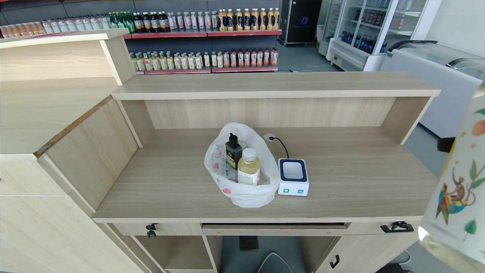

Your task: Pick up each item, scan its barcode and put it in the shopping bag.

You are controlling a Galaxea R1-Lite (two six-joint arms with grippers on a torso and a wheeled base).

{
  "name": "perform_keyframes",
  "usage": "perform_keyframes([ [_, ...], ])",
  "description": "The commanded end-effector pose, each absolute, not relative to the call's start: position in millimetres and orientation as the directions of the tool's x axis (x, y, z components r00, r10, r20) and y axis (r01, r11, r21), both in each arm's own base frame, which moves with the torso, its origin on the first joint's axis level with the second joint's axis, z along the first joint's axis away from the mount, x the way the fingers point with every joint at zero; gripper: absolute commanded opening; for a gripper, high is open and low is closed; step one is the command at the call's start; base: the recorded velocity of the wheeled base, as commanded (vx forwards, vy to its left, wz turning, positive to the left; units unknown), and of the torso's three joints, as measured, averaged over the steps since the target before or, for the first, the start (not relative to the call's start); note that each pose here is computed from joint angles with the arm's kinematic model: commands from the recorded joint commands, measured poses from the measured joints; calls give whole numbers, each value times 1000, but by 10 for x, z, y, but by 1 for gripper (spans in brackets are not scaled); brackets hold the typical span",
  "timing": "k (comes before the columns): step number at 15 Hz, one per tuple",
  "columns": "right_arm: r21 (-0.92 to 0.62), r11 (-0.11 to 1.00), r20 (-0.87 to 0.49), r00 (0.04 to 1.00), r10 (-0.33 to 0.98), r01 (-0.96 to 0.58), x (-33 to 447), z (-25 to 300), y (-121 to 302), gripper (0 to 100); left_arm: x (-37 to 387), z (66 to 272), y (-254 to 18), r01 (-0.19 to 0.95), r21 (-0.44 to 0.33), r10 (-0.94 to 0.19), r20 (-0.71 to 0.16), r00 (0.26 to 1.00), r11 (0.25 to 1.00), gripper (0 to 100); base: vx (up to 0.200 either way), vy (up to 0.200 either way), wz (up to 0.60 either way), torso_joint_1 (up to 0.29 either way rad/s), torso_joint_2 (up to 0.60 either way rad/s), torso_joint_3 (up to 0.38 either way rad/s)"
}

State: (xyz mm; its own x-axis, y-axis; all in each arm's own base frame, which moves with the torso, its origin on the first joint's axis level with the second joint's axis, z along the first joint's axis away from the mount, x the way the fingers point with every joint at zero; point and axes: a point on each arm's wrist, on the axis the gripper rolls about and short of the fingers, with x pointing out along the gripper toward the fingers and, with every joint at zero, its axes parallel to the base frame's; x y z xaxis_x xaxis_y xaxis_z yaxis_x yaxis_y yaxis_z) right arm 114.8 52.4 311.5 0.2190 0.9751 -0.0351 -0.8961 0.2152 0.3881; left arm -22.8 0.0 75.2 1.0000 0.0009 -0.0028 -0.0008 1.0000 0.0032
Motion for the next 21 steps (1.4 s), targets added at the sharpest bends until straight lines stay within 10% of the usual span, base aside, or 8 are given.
perform_keyframes([
  [1,395,225,-45,226,973,-891,1206,3087,535,0,-227,752,0,-2,3,2,-5,1000,1000,100,0,0,0,0,0,0],
  [4,-52,653,-217,647,731,-756,1850,2724,495,0,-227,752,0,-2,3,2,-5,1000,1000,100,0,0,0,0,0,0],
  [8,-634,622,-130,856,500,-460,2463,2289,-51,0,-227,752,0,-2,3,2,-5,1000,1000,100,0,0,0,0,0,0],
  [21,-933,310,69,754,653,-184,3202,1729,-100,0,-227,752,0,-2,3,2,-5,1000,1000,100,0,0,185,0,0,0],
])
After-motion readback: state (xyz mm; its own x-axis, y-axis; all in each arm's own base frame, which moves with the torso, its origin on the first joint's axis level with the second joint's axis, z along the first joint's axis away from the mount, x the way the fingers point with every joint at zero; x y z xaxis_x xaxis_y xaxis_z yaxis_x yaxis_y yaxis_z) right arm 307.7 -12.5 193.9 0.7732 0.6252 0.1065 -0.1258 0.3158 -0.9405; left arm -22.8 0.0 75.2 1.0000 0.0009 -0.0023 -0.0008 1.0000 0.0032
